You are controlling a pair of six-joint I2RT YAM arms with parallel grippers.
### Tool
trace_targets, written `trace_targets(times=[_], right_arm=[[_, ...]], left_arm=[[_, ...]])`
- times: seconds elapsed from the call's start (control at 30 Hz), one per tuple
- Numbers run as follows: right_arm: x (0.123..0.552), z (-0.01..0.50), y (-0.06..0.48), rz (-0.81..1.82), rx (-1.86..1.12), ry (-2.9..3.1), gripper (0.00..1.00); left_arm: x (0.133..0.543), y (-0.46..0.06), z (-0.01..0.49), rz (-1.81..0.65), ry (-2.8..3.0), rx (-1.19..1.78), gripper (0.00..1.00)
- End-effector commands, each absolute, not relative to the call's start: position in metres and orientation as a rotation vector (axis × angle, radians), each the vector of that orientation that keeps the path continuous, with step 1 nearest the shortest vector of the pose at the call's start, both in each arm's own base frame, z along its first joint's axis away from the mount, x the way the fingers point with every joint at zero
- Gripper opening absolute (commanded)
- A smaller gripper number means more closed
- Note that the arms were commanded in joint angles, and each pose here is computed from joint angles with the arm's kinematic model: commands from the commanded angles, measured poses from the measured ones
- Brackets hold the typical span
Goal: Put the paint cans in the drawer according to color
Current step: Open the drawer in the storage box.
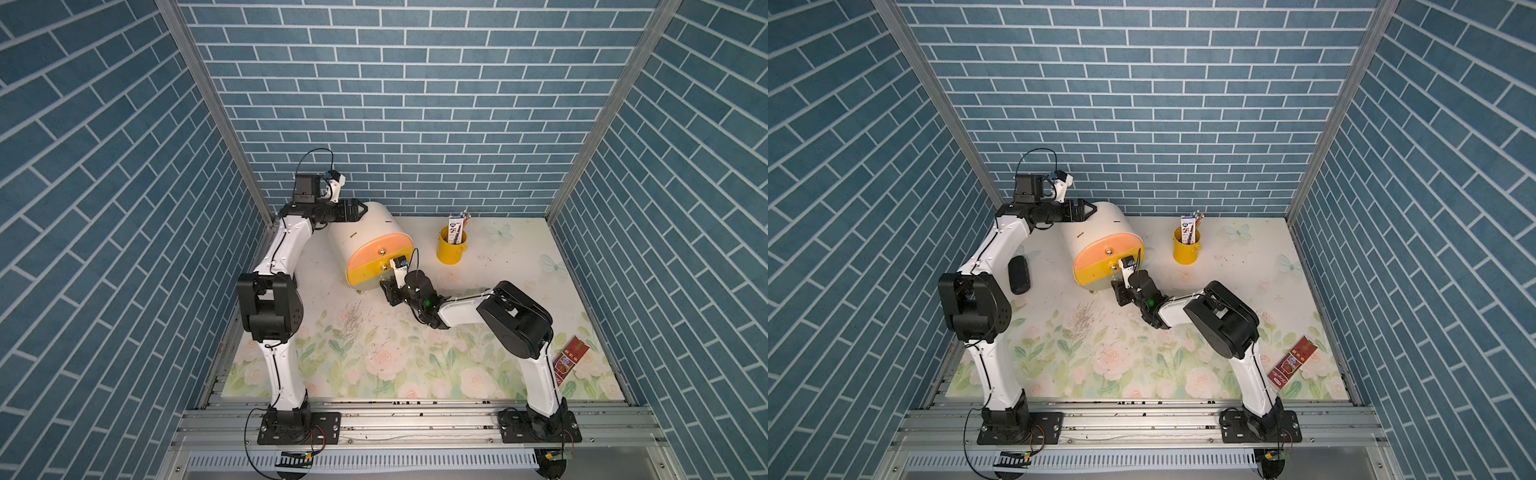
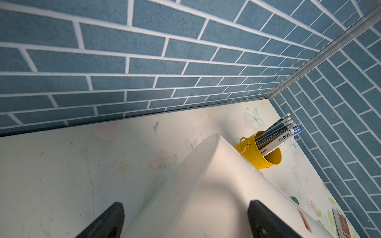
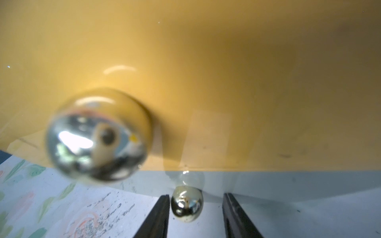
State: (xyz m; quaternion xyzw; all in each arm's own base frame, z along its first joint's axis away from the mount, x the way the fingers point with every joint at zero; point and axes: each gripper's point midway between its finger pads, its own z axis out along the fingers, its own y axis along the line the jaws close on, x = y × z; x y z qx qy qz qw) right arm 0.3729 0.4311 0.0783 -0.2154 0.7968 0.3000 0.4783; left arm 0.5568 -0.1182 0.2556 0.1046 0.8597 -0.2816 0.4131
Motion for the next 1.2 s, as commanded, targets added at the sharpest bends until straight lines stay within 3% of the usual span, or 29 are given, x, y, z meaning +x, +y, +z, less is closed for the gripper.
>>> trace_targets(times=[0.0, 0.73, 1.17], right_arm=[[0.38, 0.089, 0.438, 0.748, -0.477, 1.911, 0.43], [0.377, 0.09, 0.441, 0.766, -0.495, 1.909, 0.16], [0.356, 0.1, 0.44, 0.753, -0.538, 1.898, 0.13]], left_arm=[[0.553, -0.112, 0.239, -0.7, 2.22, 0.24, 0.98], [0.558, -0.103, 0.243, -0.657, 2.219, 0.203, 0.98], [0.556, -0.057, 0.303, -0.369, 2.107, -0.007, 1.0]])
